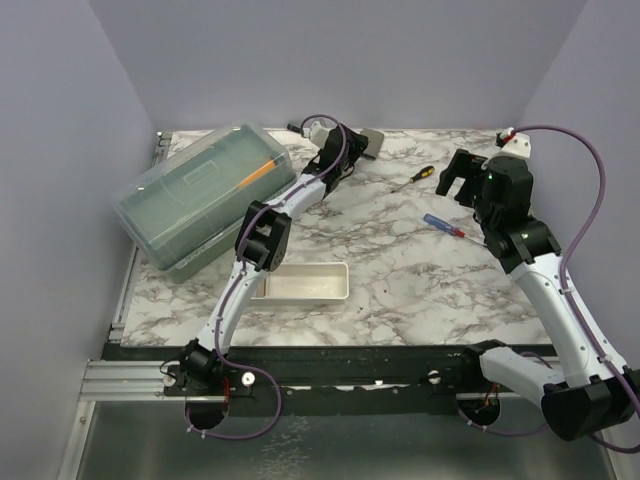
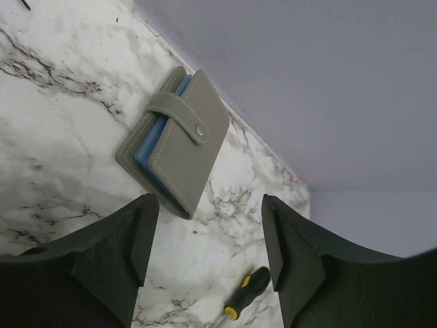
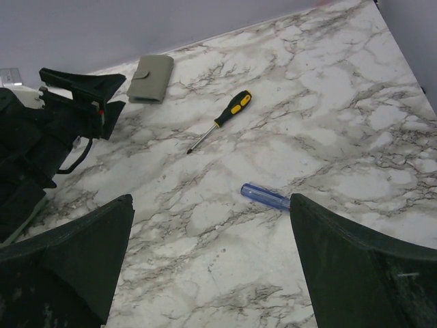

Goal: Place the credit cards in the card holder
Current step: Pick up the card holder from the corner of the board.

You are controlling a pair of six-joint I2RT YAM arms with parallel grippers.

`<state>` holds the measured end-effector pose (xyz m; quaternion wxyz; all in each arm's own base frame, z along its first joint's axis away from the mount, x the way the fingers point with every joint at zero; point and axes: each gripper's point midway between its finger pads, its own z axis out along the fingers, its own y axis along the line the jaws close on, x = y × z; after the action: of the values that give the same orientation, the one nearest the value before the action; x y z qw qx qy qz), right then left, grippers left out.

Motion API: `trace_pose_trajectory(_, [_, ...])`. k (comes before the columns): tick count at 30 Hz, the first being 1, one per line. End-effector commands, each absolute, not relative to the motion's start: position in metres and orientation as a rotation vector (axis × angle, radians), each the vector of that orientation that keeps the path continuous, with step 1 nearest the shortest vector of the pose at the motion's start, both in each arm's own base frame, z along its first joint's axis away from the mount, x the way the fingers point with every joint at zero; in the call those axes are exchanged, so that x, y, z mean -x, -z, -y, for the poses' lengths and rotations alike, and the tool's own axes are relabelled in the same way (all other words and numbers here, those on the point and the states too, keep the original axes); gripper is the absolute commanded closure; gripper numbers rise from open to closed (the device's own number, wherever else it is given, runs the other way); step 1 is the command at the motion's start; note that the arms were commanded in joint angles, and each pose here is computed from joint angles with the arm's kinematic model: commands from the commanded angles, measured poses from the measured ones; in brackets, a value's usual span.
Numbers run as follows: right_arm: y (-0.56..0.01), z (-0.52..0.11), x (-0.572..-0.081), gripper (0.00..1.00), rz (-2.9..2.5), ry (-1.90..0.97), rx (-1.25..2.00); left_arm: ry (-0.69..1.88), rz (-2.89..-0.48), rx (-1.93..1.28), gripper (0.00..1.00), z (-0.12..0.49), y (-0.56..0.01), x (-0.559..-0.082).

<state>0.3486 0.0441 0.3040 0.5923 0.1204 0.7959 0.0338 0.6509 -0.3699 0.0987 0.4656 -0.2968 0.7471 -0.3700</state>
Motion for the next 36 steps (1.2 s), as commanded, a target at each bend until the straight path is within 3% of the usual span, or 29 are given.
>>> trace_pose_trajectory(1, [-0.304,-0.035,-0.348,0.0,-1.831,-0.044,-0.318,1.103,-1.643,1.029,0.33,0.373,-0.098,-0.668])
trace_pose_trajectory(6, [-0.303,-0.033,-0.347,0.0,-1.835,-0.032,-0.32,1.055,-1.621,1.114,0.38,0.369,-0.072,-0.667])
trace_pose_trajectory(12, [-0.29,-0.039,-0.358,0.0,-1.851,-0.047,-0.315,0.872,-1.644,0.882,0.32,0.373,-0.078,-0.661])
trace_pose_trajectory(19, [-0.28,-0.06,-0.377,0.01,-1.895,-0.146,-0.324,0.889,-1.656,0.996,0.33,0.369,-0.049,-0.655])
trace_pose_trajectory(26, [-0.287,-0.052,-0.373,0.01,-1.875,-0.112,-0.345,0.997,-1.585,1.052,0.51,0.378,-0.041,-0.67])
trace_pose_trajectory(29, [-0.286,-0.048,-0.369,0.01,-1.879,-0.094,-0.352,1.006,-1.547,1.049,0.62,0.375,-0.044,-0.676])
trace_pose_trajectory(33, [-0.283,-0.044,-0.362,0.01,-1.887,-0.082,-0.363,1.027,-1.505,0.97,0.88,0.372,-0.071,-0.682])
trace_pose_trajectory(36, [-0.277,-0.043,-0.356,0.01,-1.898,-0.074,-0.347,1.019,-1.523,0.806,0.95,0.383,-0.112,-0.675])
